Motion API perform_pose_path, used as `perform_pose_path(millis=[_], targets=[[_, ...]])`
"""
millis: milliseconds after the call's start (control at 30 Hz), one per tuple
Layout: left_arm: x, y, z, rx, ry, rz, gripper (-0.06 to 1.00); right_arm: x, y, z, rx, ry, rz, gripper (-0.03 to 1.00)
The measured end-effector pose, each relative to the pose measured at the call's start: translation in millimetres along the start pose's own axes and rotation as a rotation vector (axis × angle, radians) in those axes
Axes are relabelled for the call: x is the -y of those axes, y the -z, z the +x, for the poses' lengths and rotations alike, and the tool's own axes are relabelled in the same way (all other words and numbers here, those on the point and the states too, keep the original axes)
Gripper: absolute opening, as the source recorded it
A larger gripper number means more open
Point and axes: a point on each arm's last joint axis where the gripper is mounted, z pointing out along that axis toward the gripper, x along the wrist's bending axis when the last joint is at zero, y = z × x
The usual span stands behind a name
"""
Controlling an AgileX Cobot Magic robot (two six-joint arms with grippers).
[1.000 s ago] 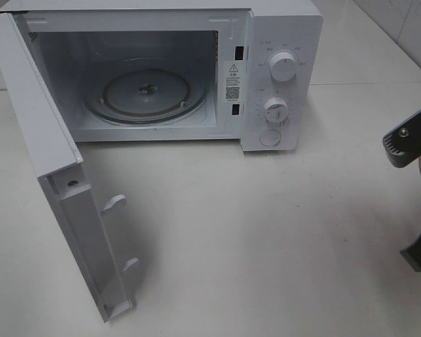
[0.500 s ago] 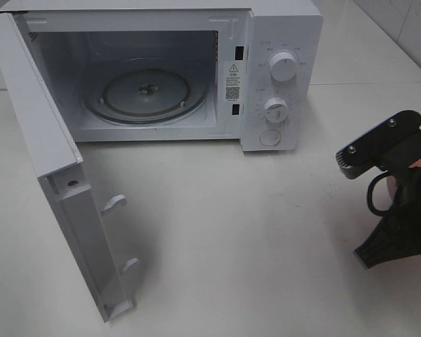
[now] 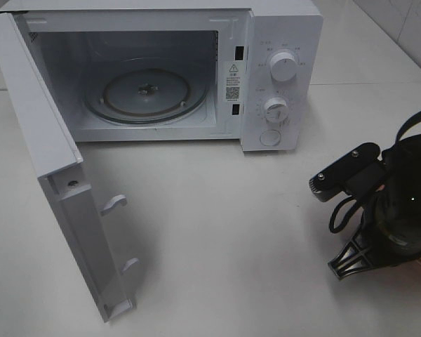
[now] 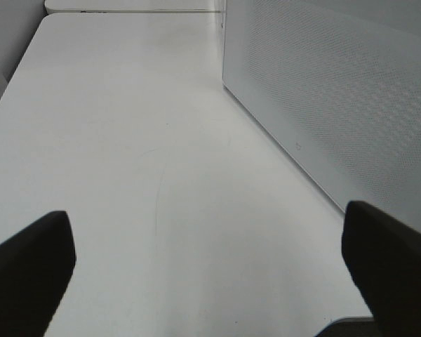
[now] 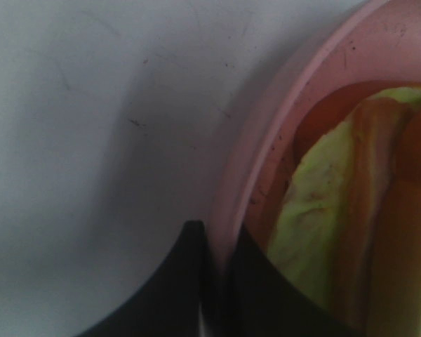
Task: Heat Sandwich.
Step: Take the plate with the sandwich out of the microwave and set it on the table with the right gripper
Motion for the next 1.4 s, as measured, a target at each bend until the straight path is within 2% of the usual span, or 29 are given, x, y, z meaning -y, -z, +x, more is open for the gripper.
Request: perform_pose_path(millis=[400,700,967,1100,1133,1167,1200,1267,1300,1333,1367,1400], targets=[[0,0,0,0.000,0.000,0.000,0.97,2,-31,-6,0.005,-0.024,0.082,0.07],[0,0,0,0.000,0.000,0.000,0.97,1,-32,-6,-0.009,-0.028,0.075,0.07],[0,0,0,0.000,0.000,0.000,0.97,1,-32,-6,-0.009,-0.028,0.075,0.13],[0,0,0,0.000,0.000,0.000,0.97,1,-32,-6,-0.012,-0.030,0.072,0.22],[0,0,0,0.000,0.000,0.000,0.97,0,-32,-4,-0.031,-0.037,0.061,0.31],[0,0,0,0.000,0.000,0.000,0.97,0,-32,-4,-0.034,-0.037,0.060,0.35],[0,0,0,0.000,0.000,0.000,0.97,0,-32,-4,-0.034,-0.037,0.060,0.35],[0,0,0,0.000,0.000,0.000,0.97,-1,-31,-4,-0.030,-0.038,0.057,0.46],[0,0,0,0.000,0.000,0.000,0.97,-1,-31,-5,-0.026,-0.034,0.058,0.59],[0,0,0,0.000,0.000,0.000,0.97,-2,-30,-6,-0.025,-0.035,0.055,0.65],[0,0,0,0.000,0.000,0.000,0.97,-2,-30,-6,-0.025,-0.035,0.055,0.65],[0,0,0,0.000,0.000,0.000,0.97,-3,-29,-6,-0.026,-0.037,0.050,0.70]])
